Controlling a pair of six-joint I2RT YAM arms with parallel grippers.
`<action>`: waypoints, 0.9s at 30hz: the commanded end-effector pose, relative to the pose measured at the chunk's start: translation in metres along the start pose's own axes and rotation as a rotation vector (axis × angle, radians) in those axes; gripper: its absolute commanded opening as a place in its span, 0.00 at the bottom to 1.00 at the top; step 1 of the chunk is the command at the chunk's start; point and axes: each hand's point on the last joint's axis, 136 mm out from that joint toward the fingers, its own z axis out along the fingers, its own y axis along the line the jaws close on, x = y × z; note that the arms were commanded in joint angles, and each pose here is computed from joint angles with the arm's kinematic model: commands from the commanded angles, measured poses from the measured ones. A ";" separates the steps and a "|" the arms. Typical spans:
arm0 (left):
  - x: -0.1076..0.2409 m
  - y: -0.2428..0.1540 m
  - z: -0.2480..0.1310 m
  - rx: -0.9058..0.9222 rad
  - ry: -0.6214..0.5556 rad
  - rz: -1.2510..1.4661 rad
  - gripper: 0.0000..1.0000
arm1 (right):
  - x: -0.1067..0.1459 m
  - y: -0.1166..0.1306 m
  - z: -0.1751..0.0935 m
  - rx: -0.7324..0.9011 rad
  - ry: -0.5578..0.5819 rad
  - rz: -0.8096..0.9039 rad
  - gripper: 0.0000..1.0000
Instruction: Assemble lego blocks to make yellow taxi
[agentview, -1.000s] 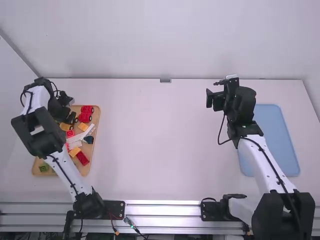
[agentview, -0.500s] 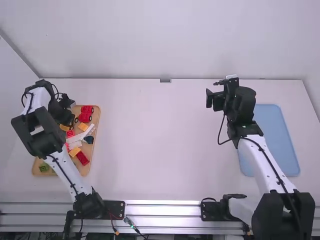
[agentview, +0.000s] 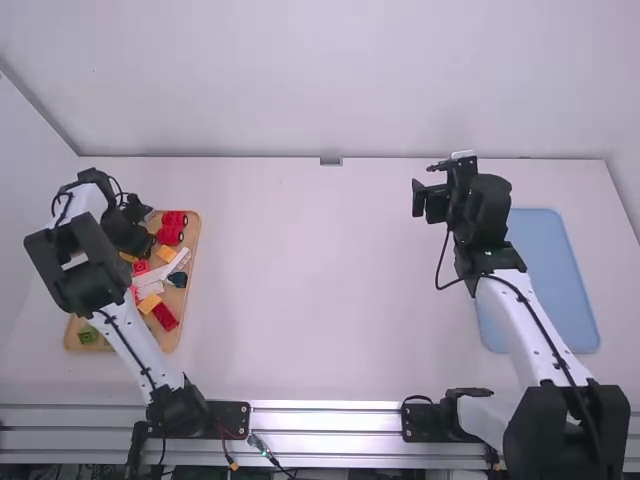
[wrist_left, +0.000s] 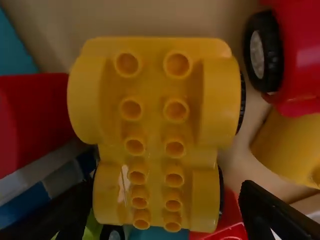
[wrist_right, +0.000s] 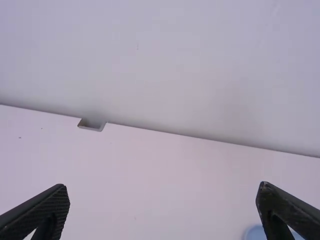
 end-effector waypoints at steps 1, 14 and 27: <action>0.006 -0.005 0.010 0.033 0.007 -0.023 0.79 | -0.015 -0.002 0.000 0.004 -0.027 0.000 0.99; 0.008 -0.008 0.021 0.028 0.004 -0.039 0.56 | -0.015 -0.002 0.000 0.003 -0.027 0.000 0.99; -0.018 -0.008 -0.056 0.043 -0.113 -0.148 0.42 | -0.013 -0.001 0.000 0.003 -0.022 -0.003 0.99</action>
